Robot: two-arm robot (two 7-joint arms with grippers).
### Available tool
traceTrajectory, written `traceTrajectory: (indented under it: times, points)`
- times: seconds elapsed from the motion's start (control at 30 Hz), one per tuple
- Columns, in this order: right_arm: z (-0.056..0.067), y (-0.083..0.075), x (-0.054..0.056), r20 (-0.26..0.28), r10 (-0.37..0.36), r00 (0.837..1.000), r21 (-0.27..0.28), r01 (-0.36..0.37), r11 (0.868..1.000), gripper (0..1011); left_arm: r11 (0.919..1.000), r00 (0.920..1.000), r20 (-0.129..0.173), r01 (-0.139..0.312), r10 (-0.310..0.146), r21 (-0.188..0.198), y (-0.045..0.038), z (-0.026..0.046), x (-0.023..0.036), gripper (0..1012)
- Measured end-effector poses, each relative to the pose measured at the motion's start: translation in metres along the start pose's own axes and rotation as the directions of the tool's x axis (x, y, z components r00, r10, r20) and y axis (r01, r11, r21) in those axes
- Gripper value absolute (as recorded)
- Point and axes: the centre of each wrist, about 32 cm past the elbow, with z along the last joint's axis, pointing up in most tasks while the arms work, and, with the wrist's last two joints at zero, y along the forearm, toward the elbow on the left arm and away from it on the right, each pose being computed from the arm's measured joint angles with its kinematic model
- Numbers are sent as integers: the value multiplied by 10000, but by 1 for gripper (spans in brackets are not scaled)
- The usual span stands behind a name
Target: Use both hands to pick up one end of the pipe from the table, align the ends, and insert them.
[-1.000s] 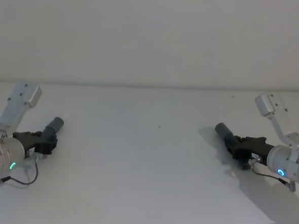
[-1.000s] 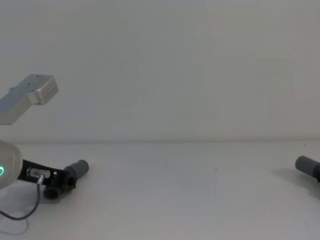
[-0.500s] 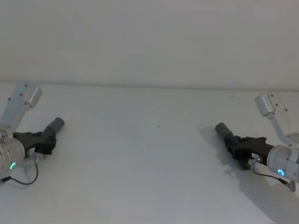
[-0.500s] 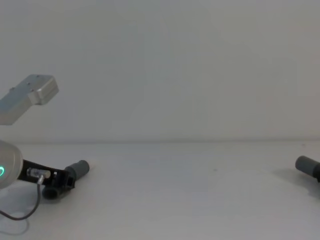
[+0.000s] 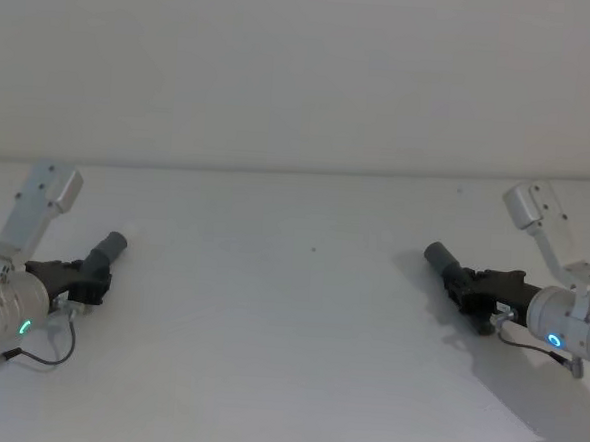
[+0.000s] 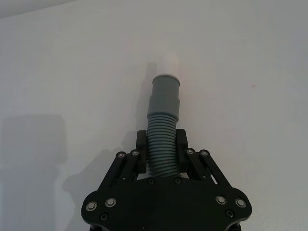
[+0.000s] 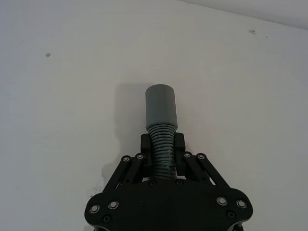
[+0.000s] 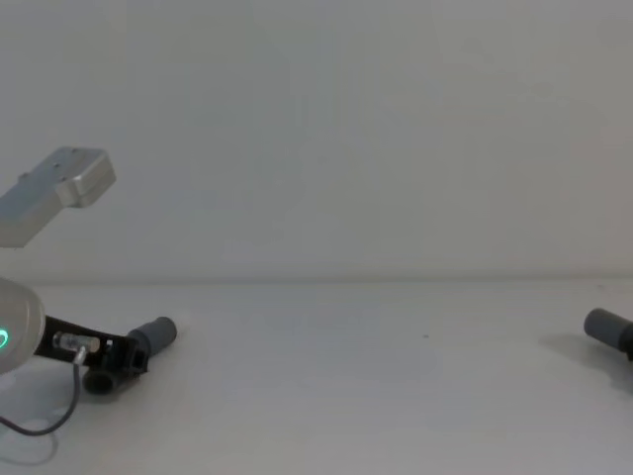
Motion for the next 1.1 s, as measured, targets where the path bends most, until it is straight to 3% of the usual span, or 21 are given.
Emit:
traceTrajectory:
  times: [0.43,0.67,0.83,0.9,0.97,1.07,1.1]
  points:
    - [0,0,0,0,0,10000,0,0,10000,244,10000,10000,0,1,-1,-4,0,2,0,313]
    - [0,0,0,0,1,10000,0,-1,10000,244,9997,9999,-8,107,-107,-199,-12,45,-8,313]
    - [2,-2,2,3,-5,10000,18,5,10000,244,9983,9998,-2,181,-182,-554,-25,116,-5,313]
    - [4,-2,1,10,-5,10000,40,4,10000,244,9943,9995,-5,326,-328,-1012,-23,213,-7,313]
    - [5,-2,1,11,-2,10000,43,2,10000,244,9917,9991,-7,414,-418,-1217,-21,254,-7,313]
    - [4,-1,0,10,2,10000,40,-2,10000,244,9803,9974,13,711,-721,-1844,-20,397,-2,313]
    - [4,-1,0,11,2,10000,37,-2,10000,244,9803,9974,13,711,-721,-1844,-20,397,-2,313]
